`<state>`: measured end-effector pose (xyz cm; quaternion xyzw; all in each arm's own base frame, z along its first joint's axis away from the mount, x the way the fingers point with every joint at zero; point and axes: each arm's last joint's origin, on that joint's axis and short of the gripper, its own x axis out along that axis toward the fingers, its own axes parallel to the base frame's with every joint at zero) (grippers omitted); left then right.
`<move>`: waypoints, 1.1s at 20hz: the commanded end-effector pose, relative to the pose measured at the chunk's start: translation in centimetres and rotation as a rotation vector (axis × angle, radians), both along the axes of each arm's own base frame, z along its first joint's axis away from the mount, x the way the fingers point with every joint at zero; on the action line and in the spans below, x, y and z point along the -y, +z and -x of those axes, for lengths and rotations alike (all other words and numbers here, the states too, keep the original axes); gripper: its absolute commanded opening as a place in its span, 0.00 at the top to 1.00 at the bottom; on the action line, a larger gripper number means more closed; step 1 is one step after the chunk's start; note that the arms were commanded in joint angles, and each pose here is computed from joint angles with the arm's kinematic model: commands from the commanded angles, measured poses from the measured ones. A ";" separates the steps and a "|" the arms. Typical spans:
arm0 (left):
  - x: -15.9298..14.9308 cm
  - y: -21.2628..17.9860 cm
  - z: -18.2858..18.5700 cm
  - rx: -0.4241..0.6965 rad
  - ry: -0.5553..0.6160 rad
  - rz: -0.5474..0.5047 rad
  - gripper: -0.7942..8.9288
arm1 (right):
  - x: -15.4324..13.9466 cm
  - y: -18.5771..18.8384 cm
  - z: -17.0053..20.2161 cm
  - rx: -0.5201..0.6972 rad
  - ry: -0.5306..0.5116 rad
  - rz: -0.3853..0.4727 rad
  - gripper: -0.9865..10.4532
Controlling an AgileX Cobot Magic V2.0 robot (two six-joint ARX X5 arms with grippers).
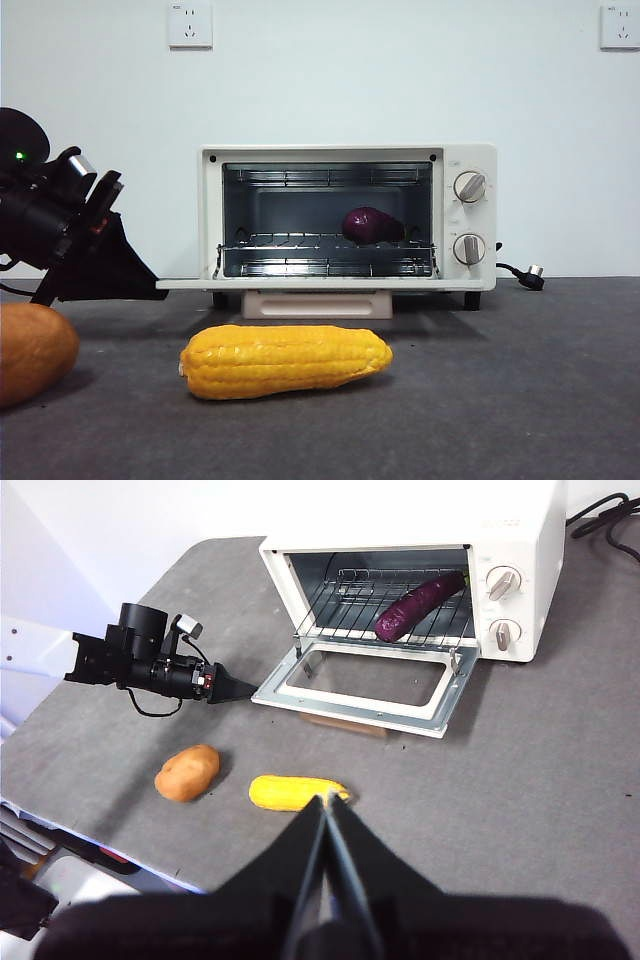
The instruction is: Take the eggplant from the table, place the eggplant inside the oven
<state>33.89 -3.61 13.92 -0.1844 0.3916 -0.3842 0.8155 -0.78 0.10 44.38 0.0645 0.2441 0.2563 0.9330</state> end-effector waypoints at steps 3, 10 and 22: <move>0.5 0.2 -0.3 0.012 -0.026 0.074 0.93 | 0.1 -0.2 0.2 -0.022 -0.008 0.002 0.92; 0.6 0.9 -0.9 0.042 -0.009 0.141 0.93 | 0.1 -0.2 0.2 -0.021 -0.010 0.003 0.92; 0.6 2.6 -2.0 0.146 0.041 0.217 0.93 | 0.1 -0.2 0.2 -0.021 -0.010 0.003 0.92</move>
